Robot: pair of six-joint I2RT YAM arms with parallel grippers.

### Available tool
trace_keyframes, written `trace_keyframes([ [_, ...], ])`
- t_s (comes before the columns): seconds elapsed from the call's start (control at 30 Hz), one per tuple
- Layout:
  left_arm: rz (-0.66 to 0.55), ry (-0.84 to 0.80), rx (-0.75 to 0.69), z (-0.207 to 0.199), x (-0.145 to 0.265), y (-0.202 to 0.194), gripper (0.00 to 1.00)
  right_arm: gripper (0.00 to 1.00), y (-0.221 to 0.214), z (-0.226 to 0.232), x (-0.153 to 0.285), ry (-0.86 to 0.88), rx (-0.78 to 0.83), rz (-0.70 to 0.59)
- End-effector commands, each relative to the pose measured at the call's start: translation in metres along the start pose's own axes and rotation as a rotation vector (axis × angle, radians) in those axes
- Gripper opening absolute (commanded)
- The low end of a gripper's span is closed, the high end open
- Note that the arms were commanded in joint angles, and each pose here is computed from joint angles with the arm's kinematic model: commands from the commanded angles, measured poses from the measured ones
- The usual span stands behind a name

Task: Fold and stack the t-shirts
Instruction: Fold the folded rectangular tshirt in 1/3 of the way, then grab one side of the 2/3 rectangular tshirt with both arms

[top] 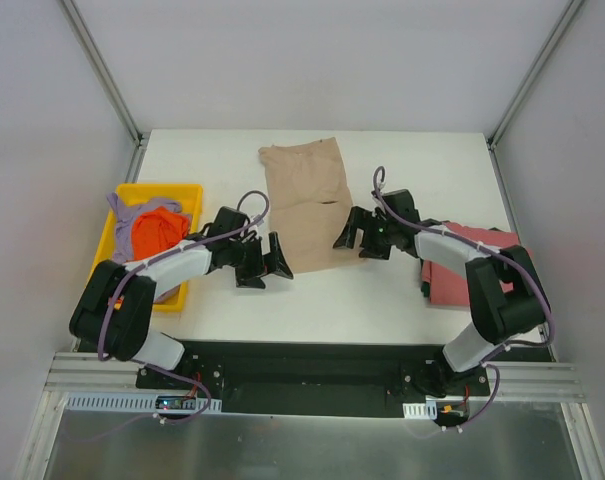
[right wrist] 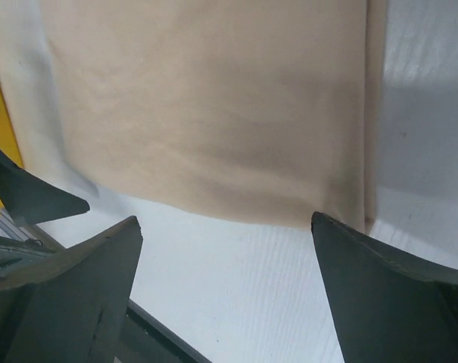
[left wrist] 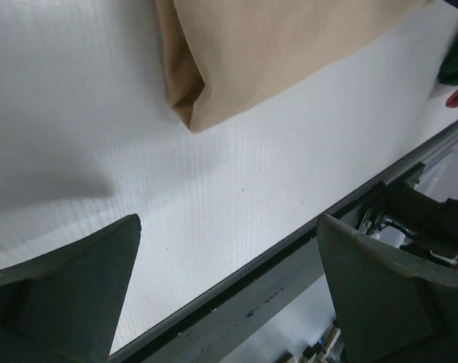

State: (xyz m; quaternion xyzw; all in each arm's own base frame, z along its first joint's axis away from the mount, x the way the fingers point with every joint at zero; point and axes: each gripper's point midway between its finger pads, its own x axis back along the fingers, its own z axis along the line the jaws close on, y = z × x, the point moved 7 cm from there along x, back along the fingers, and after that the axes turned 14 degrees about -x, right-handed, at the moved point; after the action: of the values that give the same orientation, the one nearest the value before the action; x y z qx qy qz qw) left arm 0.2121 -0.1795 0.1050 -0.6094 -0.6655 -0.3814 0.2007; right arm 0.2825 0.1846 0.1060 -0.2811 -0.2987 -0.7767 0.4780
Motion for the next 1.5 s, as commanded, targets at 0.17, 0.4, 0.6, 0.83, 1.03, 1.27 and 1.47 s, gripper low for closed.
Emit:
trace_keyframes([
  [0.17, -0.129, 0.174, 0.035, 0.003, 0.018, 0.015, 0.92, 0.96, 0.003, 0.019, 0.054, 0.049, 0.11, -0.168],
  [0.4, -0.086, 0.219, 0.094, 0.012, -0.012, 0.036, 0.66, 0.96, -0.005, -0.009, 0.041, -0.039, 0.027, -0.16],
  [0.6, -0.05, 0.296, 0.144, 0.024, -0.032, 0.033, 0.45, 0.98, -0.007, -0.024, 0.029, -0.104, -0.006, -0.141],
  [0.83, 0.026, 0.316, 0.166, 0.03, -0.048, 0.017, 0.28, 0.97, -0.006, -0.034, 0.022, -0.161, -0.035, -0.166],
  [1.03, 0.021, 0.337, 0.179, 0.031, -0.053, 0.018, 0.0, 0.88, -0.002, -0.042, 0.011, -0.208, -0.054, -0.174],
  [1.27, 0.018, 0.348, 0.164, 0.033, -0.047, 0.012, 0.0, 0.7, 0.006, -0.05, -0.001, -0.266, -0.081, -0.208],
  [1.47, 0.022, 0.346, 0.174, 0.033, -0.046, 0.009, 0.0, 0.45, 0.0, -0.057, -0.005, -0.285, -0.113, -0.193],
])
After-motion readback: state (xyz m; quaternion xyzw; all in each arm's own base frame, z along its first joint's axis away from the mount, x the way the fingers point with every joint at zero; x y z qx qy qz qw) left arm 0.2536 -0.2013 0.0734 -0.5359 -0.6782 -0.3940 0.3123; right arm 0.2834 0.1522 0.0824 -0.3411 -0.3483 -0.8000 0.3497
